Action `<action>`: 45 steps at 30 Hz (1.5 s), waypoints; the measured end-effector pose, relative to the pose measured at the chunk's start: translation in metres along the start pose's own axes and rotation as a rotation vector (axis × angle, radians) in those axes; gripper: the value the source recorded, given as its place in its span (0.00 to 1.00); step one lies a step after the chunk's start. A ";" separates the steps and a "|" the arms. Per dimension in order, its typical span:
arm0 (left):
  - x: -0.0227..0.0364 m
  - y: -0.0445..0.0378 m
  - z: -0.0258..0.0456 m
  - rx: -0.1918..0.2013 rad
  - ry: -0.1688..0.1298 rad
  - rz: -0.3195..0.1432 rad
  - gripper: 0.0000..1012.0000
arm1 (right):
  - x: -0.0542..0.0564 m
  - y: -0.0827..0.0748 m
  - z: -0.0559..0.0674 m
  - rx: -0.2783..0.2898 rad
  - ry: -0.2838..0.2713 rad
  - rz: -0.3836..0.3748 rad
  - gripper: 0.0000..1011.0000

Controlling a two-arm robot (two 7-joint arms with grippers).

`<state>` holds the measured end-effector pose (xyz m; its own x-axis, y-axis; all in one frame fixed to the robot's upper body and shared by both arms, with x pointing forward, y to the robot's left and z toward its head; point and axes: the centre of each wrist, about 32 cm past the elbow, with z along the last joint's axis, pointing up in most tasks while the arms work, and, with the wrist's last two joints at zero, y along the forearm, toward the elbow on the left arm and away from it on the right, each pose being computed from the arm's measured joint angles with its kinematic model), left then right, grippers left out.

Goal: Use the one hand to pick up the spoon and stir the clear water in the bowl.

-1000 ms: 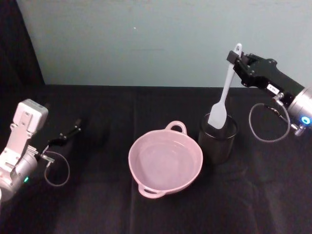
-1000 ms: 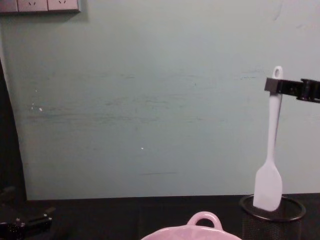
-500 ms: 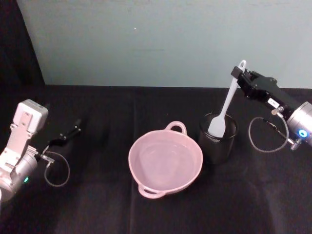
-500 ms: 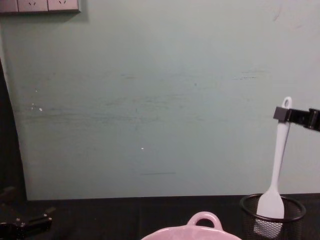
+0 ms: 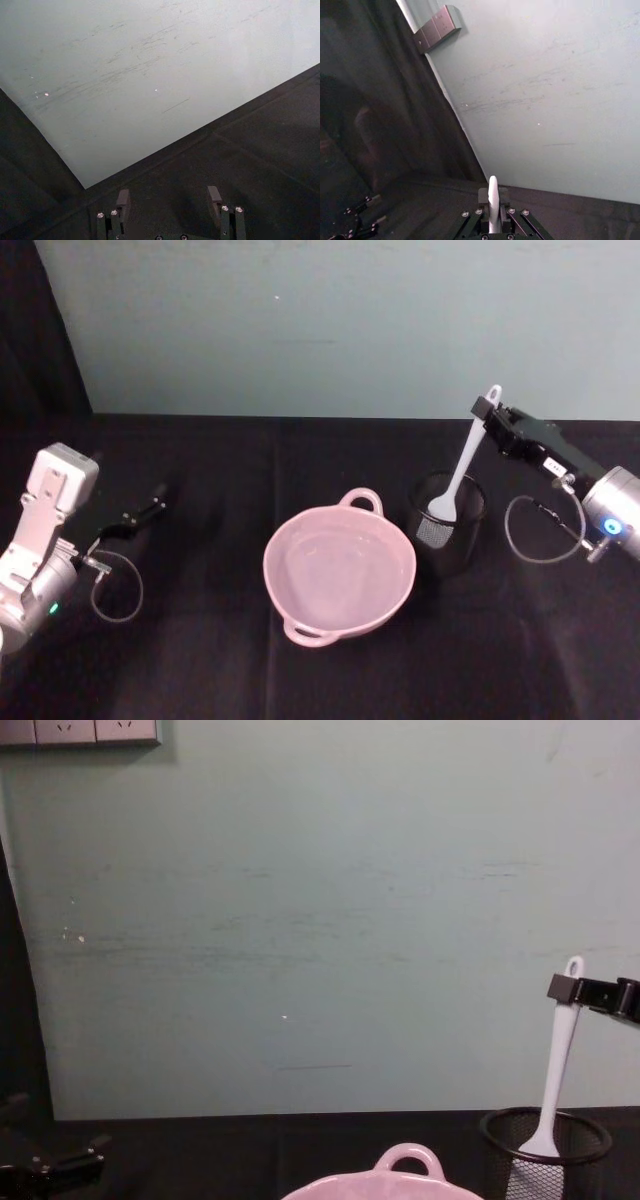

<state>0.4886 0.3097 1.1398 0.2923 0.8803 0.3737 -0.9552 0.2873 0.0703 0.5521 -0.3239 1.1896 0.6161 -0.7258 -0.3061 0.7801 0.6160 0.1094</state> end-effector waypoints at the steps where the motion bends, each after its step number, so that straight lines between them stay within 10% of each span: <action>1: 0.0000 0.0000 0.0000 0.000 0.000 0.000 0.99 | 0.001 0.000 -0.001 -0.001 0.004 0.000 0.12; 20: 0.0000 0.0000 0.0000 0.000 0.000 0.000 0.99 | 0.012 0.000 -0.018 -0.008 0.085 -0.008 0.13; 45: 0.0000 0.0000 0.0000 0.000 0.000 0.000 0.99 | 0.020 -0.011 -0.029 -0.051 0.109 -0.057 0.89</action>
<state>0.4886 0.3097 1.1398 0.2923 0.8803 0.3737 -0.9553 0.2873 0.0703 0.5529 -0.3366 1.1552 0.5534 -0.7242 -0.4114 0.8050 0.5918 0.0412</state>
